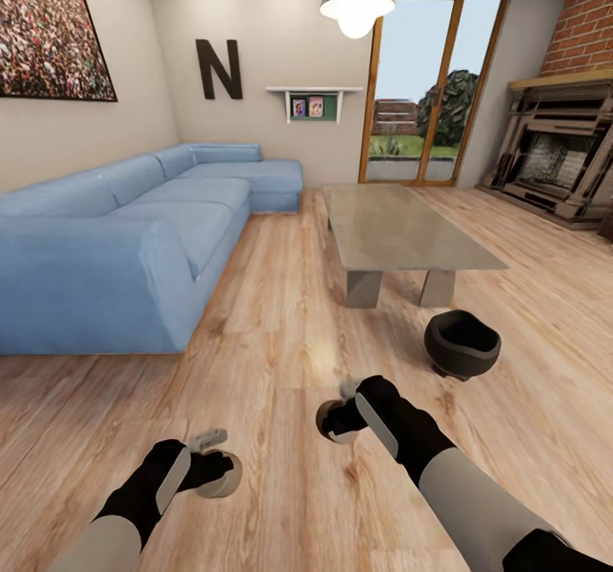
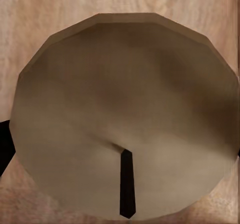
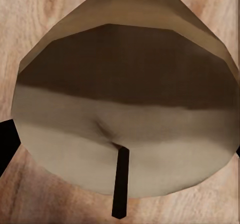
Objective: Place each of the two pumpkins and all three candles from the living room inside a cabinet in the living room (use any cabinet), then make sure every cabinet is closed, and position the cauldron so it is next to a table in the living room.
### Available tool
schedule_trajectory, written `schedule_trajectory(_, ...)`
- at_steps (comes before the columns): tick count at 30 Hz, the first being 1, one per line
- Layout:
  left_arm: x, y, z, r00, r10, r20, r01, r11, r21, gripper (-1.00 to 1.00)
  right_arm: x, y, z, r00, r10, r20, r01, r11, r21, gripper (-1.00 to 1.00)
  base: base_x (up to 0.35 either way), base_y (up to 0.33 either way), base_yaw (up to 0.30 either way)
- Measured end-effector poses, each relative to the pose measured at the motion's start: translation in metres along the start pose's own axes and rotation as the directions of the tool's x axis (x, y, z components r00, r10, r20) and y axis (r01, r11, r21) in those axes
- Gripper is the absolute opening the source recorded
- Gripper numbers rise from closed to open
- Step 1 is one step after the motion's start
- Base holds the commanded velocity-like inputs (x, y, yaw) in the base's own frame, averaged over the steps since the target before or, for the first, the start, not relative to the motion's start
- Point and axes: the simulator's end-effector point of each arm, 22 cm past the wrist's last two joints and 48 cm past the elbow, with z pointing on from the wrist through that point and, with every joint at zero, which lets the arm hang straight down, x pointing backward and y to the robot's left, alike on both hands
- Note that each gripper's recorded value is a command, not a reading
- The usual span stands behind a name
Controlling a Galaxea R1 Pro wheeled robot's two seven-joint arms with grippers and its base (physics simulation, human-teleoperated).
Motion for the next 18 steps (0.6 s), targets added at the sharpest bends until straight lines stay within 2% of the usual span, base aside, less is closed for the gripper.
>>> schedule_trajectory(5, -0.007, -0.004, -0.008, 1.000, 0.001, 0.019, -0.001, 1.000, 0.007, -1.00, -0.002, -0.002, -0.007, 1.000, -0.002, 0.007, 0.002, 1.000, 0.010, -1.00, 0.000, 0.000, -0.074)
schedule_trajectory(13, -0.018, -0.008, -0.022, 0.999, 0.006, 0.048, -0.006, 1.000, 0.014, -1.00, 0.000, -0.030, -0.013, 0.999, 0.016, 0.038, -0.018, 0.998, 0.059, -1.00, 0.000, 0.000, -0.269)
schedule_trajectory(18, -0.009, 0.001, -0.031, 1.000, 0.013, -0.010, -0.013, 1.000, -0.001, -1.00, -0.004, -0.041, -0.023, 0.998, 0.015, 0.055, -0.020, 0.997, 0.079, -1.00, 0.000, 0.000, -0.296)
